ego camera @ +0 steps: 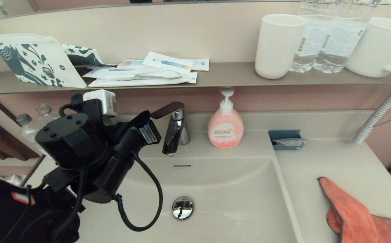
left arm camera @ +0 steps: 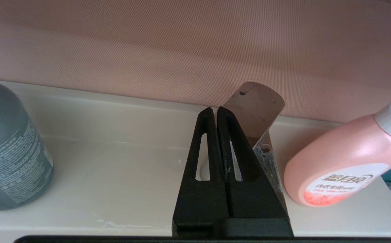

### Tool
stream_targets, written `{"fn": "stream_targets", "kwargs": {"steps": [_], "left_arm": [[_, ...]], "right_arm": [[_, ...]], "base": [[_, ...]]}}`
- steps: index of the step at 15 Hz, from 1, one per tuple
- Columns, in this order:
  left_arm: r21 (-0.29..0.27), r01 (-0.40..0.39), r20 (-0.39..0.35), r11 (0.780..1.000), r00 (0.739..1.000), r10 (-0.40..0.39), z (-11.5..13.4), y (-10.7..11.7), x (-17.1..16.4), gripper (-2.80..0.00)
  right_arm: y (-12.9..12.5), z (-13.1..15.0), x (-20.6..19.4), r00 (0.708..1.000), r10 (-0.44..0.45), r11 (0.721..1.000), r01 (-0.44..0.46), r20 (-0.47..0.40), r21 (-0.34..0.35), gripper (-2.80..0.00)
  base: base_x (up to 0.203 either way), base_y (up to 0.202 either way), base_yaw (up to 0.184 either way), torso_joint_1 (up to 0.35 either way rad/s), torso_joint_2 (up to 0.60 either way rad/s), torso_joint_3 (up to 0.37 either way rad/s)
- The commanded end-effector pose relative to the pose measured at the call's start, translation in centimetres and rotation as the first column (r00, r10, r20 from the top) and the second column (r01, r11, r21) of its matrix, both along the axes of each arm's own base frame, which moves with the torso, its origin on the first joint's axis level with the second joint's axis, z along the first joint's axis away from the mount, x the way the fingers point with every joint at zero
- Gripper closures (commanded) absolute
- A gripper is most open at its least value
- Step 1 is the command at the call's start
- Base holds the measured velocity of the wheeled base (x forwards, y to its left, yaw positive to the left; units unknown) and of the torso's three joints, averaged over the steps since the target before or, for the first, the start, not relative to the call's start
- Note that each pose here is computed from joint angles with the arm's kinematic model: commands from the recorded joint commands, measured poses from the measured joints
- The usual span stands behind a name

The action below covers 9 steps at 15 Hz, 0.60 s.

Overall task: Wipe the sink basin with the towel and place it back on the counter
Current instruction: Turn on the faucet

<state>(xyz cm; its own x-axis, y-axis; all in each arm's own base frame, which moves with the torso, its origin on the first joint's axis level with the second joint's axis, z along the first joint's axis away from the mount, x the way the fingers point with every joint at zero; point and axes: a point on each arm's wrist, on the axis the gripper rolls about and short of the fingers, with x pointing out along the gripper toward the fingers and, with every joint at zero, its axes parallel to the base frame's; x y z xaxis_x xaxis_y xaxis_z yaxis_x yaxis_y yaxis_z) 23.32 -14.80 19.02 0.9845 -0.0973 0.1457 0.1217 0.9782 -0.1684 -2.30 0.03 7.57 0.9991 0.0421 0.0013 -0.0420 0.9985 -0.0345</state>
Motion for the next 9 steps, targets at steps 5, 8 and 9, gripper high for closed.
{"fn": "stream_targets", "kwargs": {"steps": [5,8,9], "left_arm": [[0.002,-0.01,0.003,1.0,1.0,0.01,0.2,0.5,-0.6,0.0],[0.03,-0.007,-0.047,1.0,0.999,0.008,-1.5,0.5,-0.6,0.0],[0.035,-0.006,-0.055,0.999,0.998,0.008,-1.8,0.4,-0.4,0.0]], "right_arm": [[0.0,0.0,0.0,1.0,0.001,1.0,-0.001,-0.001,-0.001,0.0],[0.0,0.0,0.0,1.0,0.001,1.0,-0.001,-0.001,-0.001,0.0],[0.0,0.0,0.0,1.0,0.001,1.0,-0.001,-0.001,-0.001,0.0]], "base": [[0.0,0.0,0.0,0.0,0.0,0.0],[0.0,0.0,0.0,0.0,0.0,0.0],[0.0,0.0,0.0,0.0,0.0,0.0]]}}
